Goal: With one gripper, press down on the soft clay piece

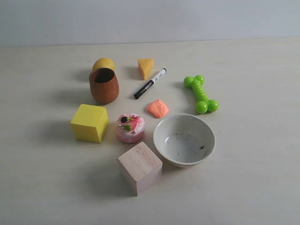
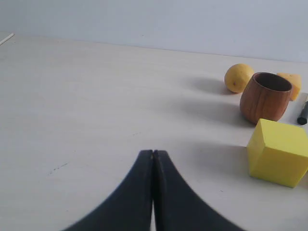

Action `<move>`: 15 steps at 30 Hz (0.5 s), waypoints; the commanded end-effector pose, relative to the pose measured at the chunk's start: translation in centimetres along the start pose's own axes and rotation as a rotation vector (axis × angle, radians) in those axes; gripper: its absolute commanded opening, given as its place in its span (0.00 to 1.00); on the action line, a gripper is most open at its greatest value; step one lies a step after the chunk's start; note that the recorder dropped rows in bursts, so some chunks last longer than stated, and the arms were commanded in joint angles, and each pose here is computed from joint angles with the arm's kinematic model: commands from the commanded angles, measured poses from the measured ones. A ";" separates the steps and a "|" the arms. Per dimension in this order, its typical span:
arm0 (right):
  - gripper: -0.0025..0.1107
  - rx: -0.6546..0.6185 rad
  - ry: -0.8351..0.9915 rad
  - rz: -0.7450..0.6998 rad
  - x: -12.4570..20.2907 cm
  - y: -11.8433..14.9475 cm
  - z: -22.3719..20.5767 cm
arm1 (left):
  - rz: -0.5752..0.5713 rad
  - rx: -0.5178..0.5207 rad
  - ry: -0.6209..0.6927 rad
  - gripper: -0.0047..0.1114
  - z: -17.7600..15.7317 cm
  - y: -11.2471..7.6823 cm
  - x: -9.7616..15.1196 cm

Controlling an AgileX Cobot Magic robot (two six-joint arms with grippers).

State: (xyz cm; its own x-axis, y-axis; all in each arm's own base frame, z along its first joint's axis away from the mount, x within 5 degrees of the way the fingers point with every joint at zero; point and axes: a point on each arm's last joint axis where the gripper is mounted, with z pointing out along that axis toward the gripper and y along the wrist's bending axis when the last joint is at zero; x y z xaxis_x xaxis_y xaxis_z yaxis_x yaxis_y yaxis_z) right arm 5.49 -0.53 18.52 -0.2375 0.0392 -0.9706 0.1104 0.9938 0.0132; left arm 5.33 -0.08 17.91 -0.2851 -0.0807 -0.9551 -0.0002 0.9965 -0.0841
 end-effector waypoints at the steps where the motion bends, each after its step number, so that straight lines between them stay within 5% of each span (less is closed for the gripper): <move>1: 0.02 0.008 -0.008 -0.002 0.1 0.0 0.0 | -0.004 0.010 -0.014 0.04 -0.1 -0.1 -0.2; 15: 0.02 0.019 -0.134 -0.032 -1.1 -0.1 -0.1 | -0.004 0.010 -0.014 0.04 -0.1 -0.1 -0.2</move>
State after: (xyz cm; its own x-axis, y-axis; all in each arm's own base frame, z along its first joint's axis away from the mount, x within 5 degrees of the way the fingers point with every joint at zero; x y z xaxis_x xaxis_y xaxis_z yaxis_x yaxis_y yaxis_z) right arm 5.56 -0.61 18.86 -0.2020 0.0165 -0.9793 0.1134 0.9935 -0.0066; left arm 5.33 -0.08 17.91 -0.2851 -0.0807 -0.9551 -0.0002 0.9965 -0.0841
